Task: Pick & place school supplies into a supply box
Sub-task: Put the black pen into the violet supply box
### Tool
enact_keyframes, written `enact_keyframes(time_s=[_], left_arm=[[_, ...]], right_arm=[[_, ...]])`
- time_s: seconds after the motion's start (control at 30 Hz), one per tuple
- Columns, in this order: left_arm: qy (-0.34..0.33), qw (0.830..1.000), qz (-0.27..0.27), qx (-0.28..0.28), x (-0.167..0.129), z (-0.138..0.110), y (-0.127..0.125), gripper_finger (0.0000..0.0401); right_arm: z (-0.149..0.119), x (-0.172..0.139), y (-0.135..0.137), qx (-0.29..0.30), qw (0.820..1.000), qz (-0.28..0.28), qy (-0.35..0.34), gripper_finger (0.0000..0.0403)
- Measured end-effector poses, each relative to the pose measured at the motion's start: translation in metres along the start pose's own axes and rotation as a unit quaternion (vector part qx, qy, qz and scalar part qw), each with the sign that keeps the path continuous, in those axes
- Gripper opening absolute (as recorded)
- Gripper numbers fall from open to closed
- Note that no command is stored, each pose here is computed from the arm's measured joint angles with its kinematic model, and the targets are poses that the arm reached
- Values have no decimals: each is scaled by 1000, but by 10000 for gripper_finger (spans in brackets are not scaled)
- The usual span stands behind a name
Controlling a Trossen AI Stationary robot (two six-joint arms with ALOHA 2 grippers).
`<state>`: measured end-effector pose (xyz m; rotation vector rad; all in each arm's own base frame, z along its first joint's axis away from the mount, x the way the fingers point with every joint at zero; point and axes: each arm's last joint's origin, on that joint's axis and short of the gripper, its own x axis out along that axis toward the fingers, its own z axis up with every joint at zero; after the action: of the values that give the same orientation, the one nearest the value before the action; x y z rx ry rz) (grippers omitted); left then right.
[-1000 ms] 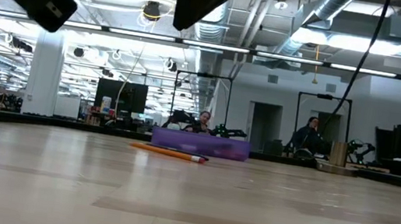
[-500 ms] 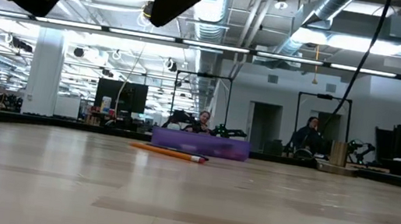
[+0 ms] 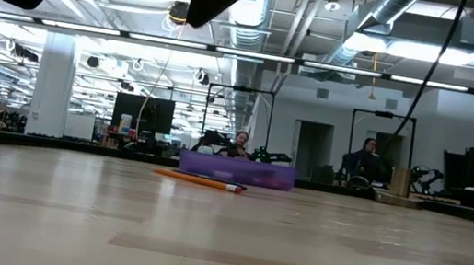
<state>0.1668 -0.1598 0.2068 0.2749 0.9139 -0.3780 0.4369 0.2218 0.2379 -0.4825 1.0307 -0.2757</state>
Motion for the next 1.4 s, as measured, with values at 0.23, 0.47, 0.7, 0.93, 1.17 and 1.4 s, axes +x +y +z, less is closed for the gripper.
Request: enact_keyframes(time_s=[0.23, 0.47, 0.7, 0.93, 1.17, 1.4], left_arm=[[48, 999, 4, 6, 26, 9, -14, 169], [67, 998, 5, -16, 42, 12, -19, 169], [53, 998, 9, -27, 40, 21, -20, 169], [47, 998, 26, -31, 39, 22, -19, 169], [38, 998, 23, -38, 39, 23, -20, 169], [42, 998, 13, -44, 40, 23, -21, 169]], right_arm=[[-10, -31, 37, -39, 999, 20, -29, 52], [-20, -92, 29, -89, 991, 86, -50, 52], [-27, -144, -30, -105, 982, 98, -124, 52], [-75, -121, -59, -74, 963, 182, -187, 52], [-158, -90, -75, 36, 930, 204, -303, 52], [-226, -56, -77, 175, 937, 176, -246, 52]])
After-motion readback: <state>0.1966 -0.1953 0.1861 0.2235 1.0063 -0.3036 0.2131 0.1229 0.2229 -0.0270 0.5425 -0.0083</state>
